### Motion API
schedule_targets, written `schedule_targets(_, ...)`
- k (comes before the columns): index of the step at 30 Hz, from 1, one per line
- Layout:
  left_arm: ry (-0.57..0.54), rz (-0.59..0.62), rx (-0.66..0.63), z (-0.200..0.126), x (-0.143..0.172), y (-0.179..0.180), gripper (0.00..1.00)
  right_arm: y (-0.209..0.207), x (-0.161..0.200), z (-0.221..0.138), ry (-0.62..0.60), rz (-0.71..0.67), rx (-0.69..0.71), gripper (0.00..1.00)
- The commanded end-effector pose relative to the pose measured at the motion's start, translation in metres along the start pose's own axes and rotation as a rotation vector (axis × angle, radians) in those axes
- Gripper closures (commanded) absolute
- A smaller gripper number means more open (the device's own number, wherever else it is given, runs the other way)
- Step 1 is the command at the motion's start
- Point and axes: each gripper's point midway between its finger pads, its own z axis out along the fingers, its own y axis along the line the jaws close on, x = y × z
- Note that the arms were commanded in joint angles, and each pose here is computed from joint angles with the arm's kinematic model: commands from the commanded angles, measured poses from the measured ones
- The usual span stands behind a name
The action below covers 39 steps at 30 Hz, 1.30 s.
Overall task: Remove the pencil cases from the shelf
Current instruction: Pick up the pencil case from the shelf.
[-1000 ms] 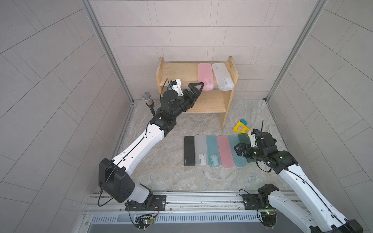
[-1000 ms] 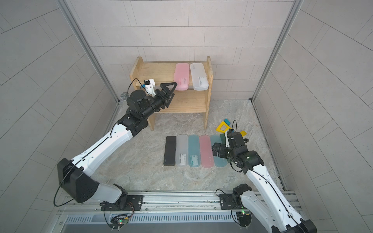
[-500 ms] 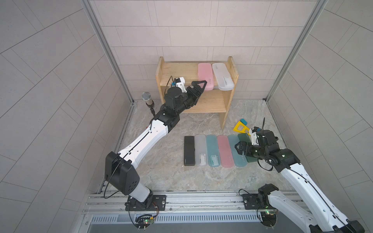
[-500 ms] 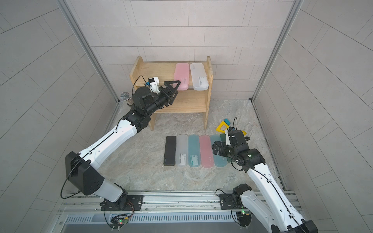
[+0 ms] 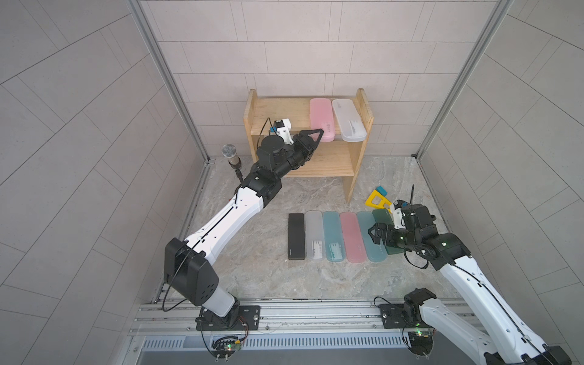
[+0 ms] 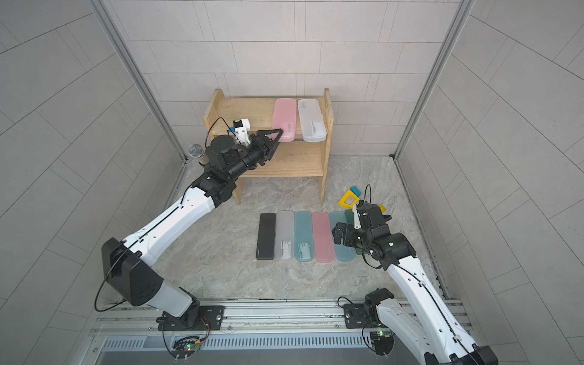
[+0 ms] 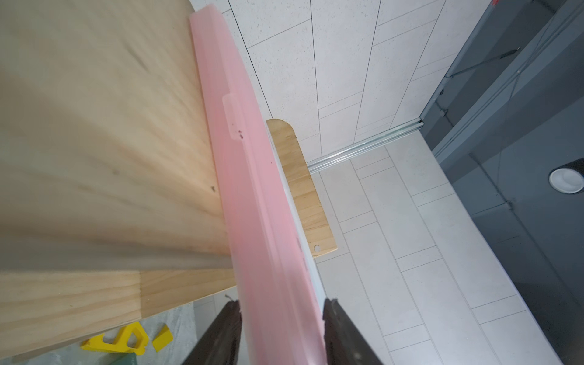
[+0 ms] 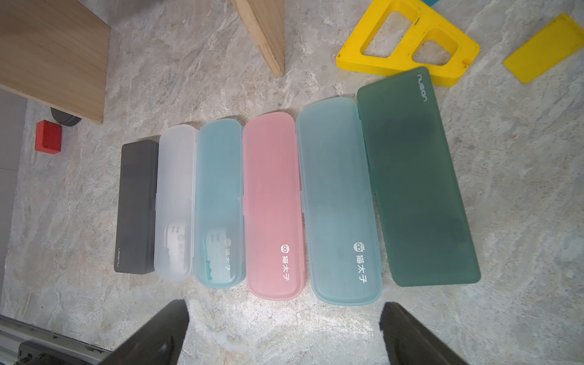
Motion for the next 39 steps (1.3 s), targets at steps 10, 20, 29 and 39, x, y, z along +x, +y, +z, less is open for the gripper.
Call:
schedule_targets(10,-0.005,0.031,0.083,-0.010,0.000,-0.024,1.00,-0.001,-0.004,-0.006,-0.015,0.000,0.013,0.00)
schedule_targets(20,-0.048,0.111,0.151,-0.032,-0.005,-0.045,1.00,-0.004,-0.005,-0.009,-0.028,-0.003,0.025,0.00)
schedule_targets(29,-0.088,0.201,0.216,-0.063,-0.008,-0.065,1.00,-0.003,-0.005,-0.012,-0.034,-0.005,0.016,0.00)
schedule_targets(39,-0.099,0.277,0.349,-0.105,-0.003,-0.075,1.00,0.001,-0.014,-0.024,-0.061,-0.024,0.019,0.00)
